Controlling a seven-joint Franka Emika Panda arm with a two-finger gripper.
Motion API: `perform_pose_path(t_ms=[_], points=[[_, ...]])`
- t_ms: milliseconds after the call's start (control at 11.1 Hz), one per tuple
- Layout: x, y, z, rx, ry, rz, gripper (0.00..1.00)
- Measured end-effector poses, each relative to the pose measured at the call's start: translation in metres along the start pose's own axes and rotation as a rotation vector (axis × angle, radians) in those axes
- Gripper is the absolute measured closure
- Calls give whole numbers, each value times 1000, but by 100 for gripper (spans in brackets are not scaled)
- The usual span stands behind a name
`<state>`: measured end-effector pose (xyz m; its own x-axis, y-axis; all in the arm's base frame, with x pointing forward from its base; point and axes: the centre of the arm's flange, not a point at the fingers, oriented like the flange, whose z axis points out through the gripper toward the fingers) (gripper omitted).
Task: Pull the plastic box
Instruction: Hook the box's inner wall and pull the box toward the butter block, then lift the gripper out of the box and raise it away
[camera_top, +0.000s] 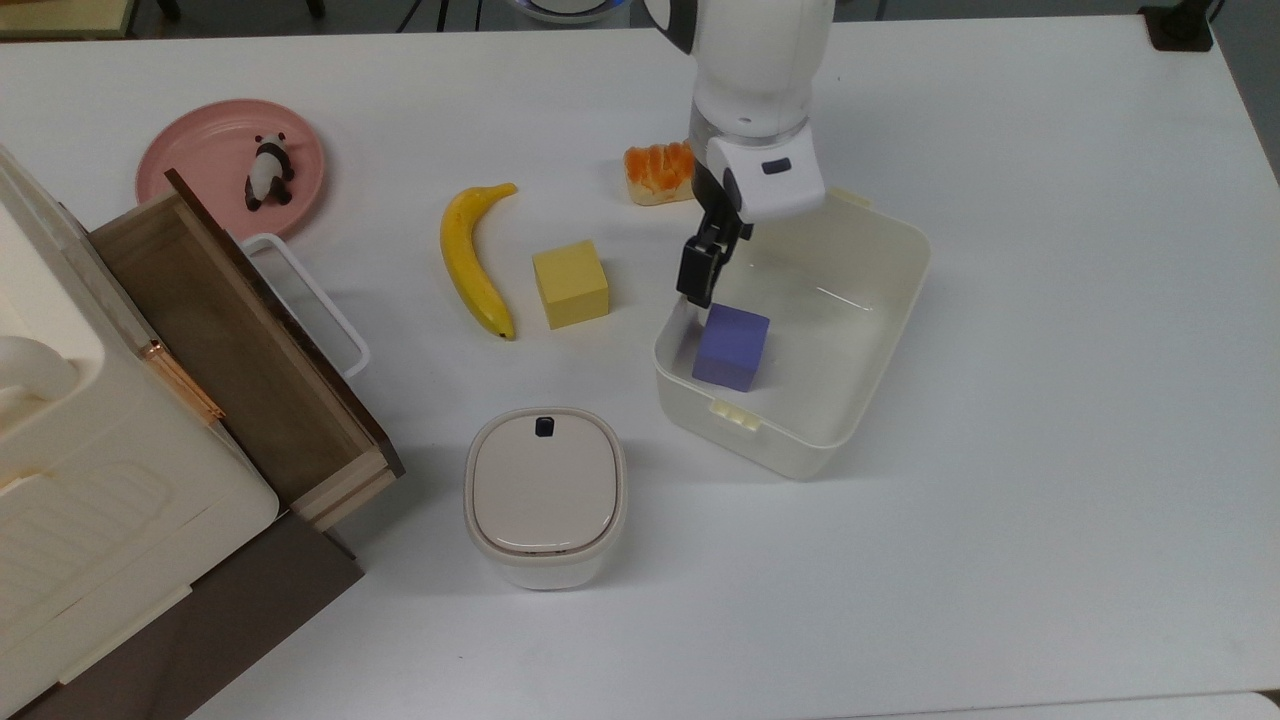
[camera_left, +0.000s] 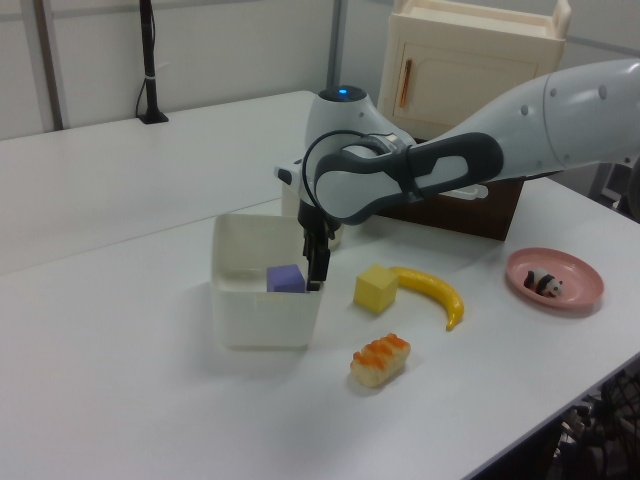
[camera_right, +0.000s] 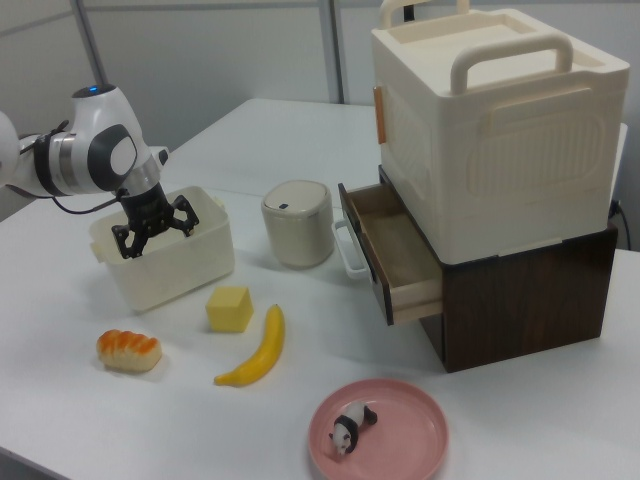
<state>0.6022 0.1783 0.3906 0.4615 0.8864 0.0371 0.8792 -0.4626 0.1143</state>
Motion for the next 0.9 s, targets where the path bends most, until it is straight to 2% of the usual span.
perform_pose_path(t_ms=[451,811,902], points=[[-32,-1,-8,35,-72,34,0],[-36,0,-22,24,-70,45,0],[-36,2,-28,17,-62,104,0]])
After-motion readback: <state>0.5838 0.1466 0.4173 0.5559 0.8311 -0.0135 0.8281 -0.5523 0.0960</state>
